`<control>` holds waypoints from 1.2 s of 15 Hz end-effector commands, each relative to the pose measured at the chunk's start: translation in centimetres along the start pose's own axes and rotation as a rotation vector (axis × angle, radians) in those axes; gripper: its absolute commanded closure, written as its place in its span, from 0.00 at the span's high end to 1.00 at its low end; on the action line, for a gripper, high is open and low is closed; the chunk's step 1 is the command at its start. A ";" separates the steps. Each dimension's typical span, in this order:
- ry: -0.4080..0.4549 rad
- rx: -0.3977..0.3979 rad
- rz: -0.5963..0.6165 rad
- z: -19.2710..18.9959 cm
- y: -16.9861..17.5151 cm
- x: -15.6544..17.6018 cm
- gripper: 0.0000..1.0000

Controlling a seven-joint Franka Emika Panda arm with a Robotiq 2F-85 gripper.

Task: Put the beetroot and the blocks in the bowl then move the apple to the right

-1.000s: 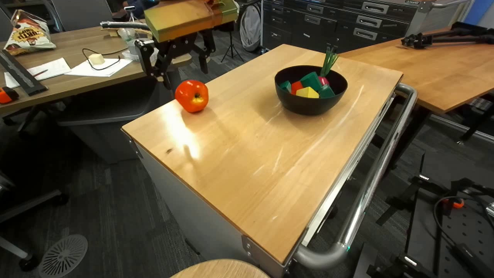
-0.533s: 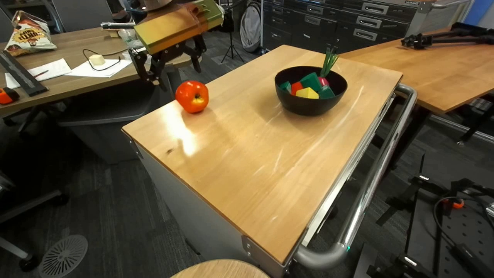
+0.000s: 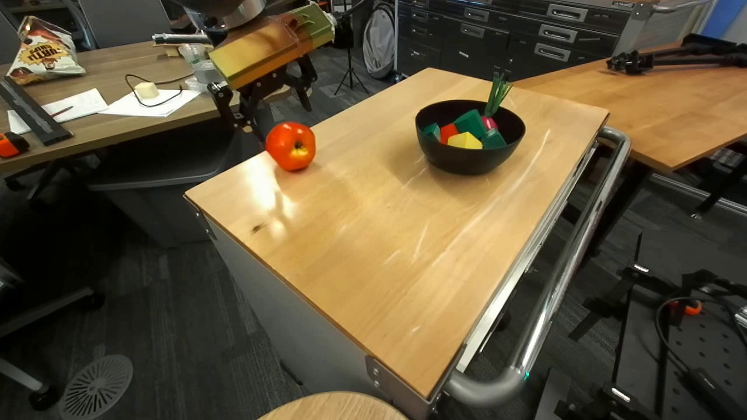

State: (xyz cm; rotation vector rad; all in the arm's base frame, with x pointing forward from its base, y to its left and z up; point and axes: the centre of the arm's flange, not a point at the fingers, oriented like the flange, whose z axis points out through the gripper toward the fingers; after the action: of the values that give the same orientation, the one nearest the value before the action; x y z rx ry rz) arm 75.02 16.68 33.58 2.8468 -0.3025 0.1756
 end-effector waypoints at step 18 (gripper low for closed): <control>-0.049 -0.046 -0.016 -0.1 4.5 1.3 0.60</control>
State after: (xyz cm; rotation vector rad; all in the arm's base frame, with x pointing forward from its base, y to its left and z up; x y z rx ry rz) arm 76.13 12.56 31.22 2.8511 -0.4432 -0.0330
